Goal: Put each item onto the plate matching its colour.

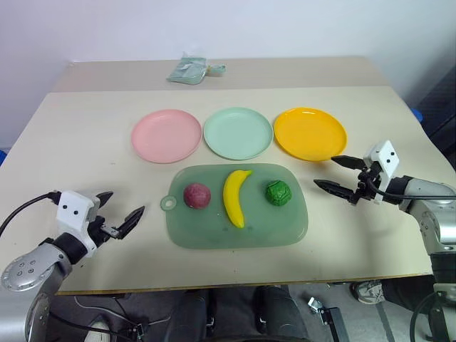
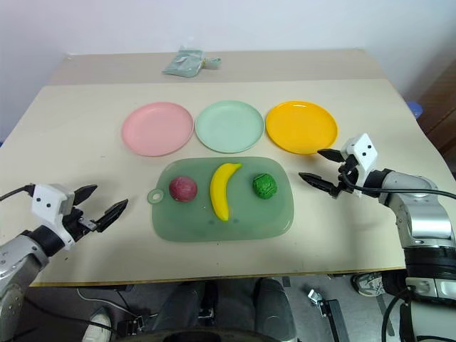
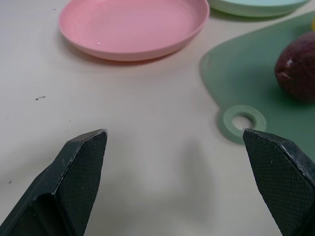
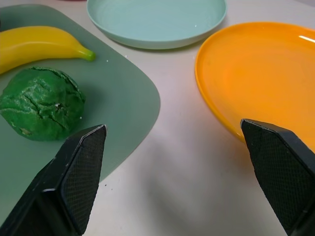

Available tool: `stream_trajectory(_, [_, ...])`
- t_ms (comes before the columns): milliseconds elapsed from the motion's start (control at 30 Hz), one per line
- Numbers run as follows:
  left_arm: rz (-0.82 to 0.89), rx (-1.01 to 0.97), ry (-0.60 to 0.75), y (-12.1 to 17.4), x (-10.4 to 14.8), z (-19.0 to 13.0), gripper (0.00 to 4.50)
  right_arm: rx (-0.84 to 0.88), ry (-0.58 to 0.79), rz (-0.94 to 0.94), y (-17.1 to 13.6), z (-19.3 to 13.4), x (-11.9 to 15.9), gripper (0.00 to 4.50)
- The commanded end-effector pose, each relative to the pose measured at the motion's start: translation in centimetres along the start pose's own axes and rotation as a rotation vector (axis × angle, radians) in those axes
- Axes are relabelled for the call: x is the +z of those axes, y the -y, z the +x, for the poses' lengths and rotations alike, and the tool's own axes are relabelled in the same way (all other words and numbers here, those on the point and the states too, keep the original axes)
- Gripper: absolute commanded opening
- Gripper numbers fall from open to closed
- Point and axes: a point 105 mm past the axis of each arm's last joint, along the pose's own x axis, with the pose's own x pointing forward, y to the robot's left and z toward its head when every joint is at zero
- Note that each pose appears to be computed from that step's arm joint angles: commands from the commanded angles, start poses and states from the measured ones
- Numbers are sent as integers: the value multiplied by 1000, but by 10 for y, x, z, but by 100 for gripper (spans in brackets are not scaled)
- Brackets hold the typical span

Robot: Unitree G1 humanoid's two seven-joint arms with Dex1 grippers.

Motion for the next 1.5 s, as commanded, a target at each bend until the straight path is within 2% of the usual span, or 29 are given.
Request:
stream_trajectory(33, [25,15,49,2,12,0,450,-2,22,-41,5,-1,13,445])
stream_trajectory(267, [15,17,51,1,9,5,450,-57,44,-71,14,1,20,445])
stream_trajectory(467, [-2,27,88,-8,18,11,450,-151,69,-43,23,-1,19,445])
stream_trajectory(700, [-28,-35,137,-8,32,37,450,-202,99,-3,23,-12,14,445])
stream_trajectory(933, [-77,-265,206,26,55,59,450,-128,99,60,1,-20,11,445])
stream_trajectory(1067, [-30,-441,208,61,67,74,450,55,66,95,-36,-26,15,445])
stream_trajectory(1167, [65,-557,148,79,59,82,450,113,43,51,-60,-25,16,445])
stream_trajectory(1333, [136,-669,105,91,53,91,450,167,54,34,-92,-22,26,445])
stream_trajectory(1500, [217,-716,38,94,41,95,450,164,55,39,-105,-18,27,445])
